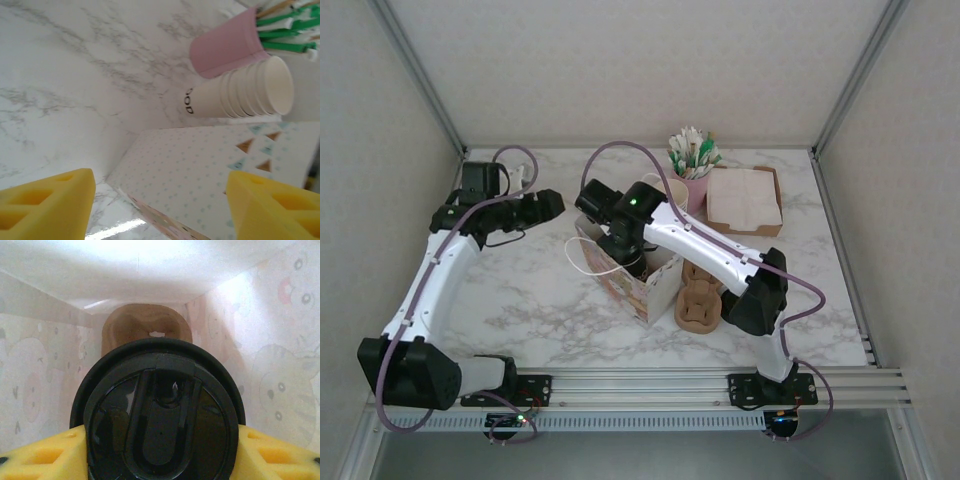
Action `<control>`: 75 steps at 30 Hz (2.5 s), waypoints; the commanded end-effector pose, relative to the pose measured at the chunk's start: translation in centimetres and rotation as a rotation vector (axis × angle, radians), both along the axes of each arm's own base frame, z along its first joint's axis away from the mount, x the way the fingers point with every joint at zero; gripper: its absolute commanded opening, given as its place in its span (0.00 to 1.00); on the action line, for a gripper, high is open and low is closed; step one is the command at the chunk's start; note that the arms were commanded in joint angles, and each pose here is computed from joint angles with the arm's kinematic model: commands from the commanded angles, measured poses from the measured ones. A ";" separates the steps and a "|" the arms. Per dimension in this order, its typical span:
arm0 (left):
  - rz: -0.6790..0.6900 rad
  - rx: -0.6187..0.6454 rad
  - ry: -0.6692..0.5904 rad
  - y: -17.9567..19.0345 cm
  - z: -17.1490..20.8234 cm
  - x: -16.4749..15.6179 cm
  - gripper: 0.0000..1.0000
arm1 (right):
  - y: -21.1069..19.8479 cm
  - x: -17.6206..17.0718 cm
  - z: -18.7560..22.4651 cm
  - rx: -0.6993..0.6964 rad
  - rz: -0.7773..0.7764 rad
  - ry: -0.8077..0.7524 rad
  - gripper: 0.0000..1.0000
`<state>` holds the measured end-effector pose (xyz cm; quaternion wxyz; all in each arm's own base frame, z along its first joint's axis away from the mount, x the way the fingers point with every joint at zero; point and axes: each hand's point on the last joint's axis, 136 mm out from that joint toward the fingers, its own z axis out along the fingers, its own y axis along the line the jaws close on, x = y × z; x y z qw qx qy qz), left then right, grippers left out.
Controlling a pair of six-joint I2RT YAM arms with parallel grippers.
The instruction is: Pack the takeout coffee
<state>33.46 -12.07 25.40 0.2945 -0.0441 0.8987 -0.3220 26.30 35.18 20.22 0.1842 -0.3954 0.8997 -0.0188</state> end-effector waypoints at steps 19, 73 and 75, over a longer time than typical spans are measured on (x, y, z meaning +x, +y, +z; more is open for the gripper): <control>-0.149 -0.031 -0.053 -2.9 1.0 -1.6 0.64 | 0.1 0.1 -5.4 -0.051 -0.020 0.082 0.55; -0.160 -0.016 -0.040 -3.5 0.5 -1.8 0.63 | -1.2 -0.5 -8.5 -0.048 -0.068 0.055 0.56; -0.158 -0.014 -0.040 -3.4 0.5 -1.7 0.63 | -1.9 -1.0 -9.0 -0.082 -0.080 0.078 0.56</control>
